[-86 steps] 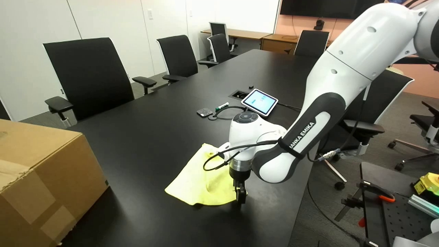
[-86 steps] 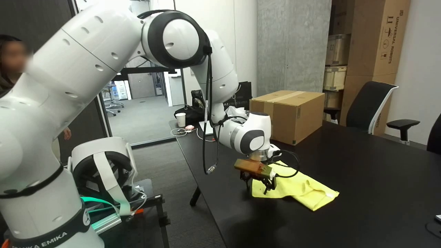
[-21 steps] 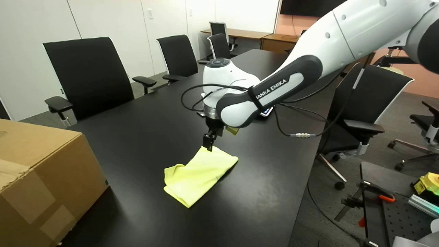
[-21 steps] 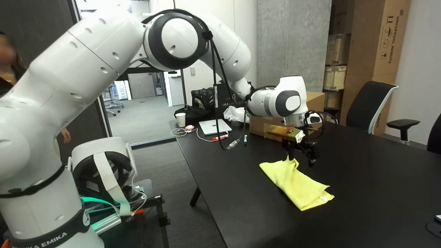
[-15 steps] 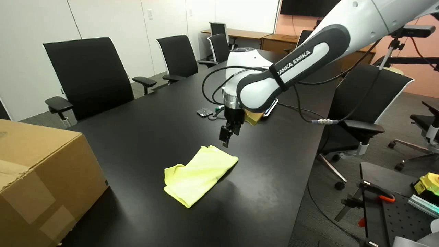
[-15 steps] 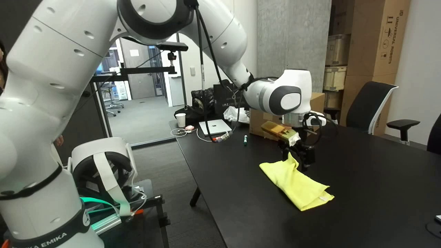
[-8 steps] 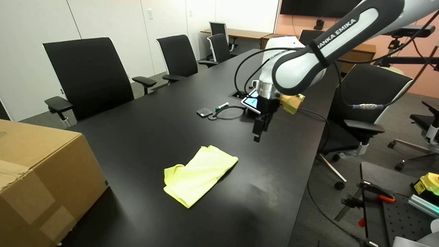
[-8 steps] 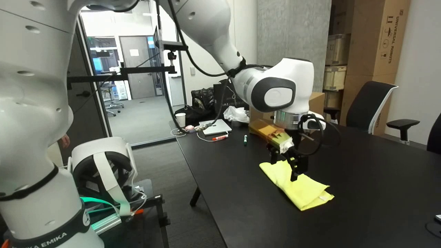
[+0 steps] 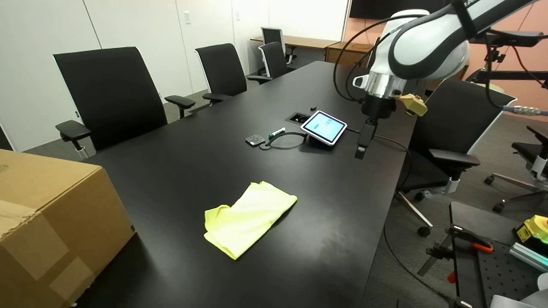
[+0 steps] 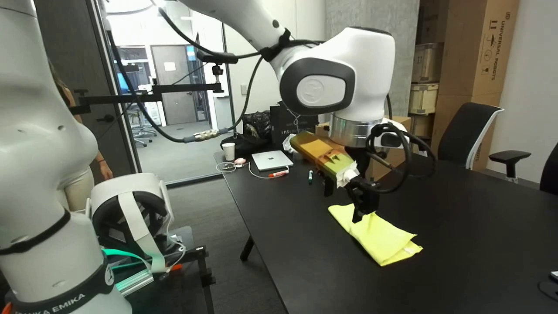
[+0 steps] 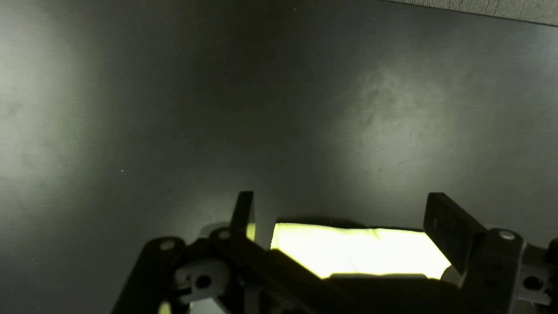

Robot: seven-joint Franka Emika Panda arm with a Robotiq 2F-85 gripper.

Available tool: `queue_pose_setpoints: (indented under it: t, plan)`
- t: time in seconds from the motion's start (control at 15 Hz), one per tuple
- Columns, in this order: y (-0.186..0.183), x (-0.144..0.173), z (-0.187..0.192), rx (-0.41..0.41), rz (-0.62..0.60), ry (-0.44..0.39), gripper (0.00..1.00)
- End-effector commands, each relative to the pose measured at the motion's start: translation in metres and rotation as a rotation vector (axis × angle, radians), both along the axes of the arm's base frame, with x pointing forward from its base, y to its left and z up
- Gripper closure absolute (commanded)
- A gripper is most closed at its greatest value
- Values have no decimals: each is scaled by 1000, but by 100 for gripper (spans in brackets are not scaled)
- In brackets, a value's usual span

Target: Fold the cloth in half

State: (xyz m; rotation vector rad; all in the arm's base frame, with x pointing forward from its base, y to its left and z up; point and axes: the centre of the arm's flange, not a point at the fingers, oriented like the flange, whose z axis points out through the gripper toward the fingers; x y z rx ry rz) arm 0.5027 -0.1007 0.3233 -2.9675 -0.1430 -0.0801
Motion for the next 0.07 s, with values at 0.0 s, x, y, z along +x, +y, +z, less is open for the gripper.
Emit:
queue_pose_setpoints:
  t: [0.0]
  plan:
    - [1, -3, 2, 0, 2, -1, 0]
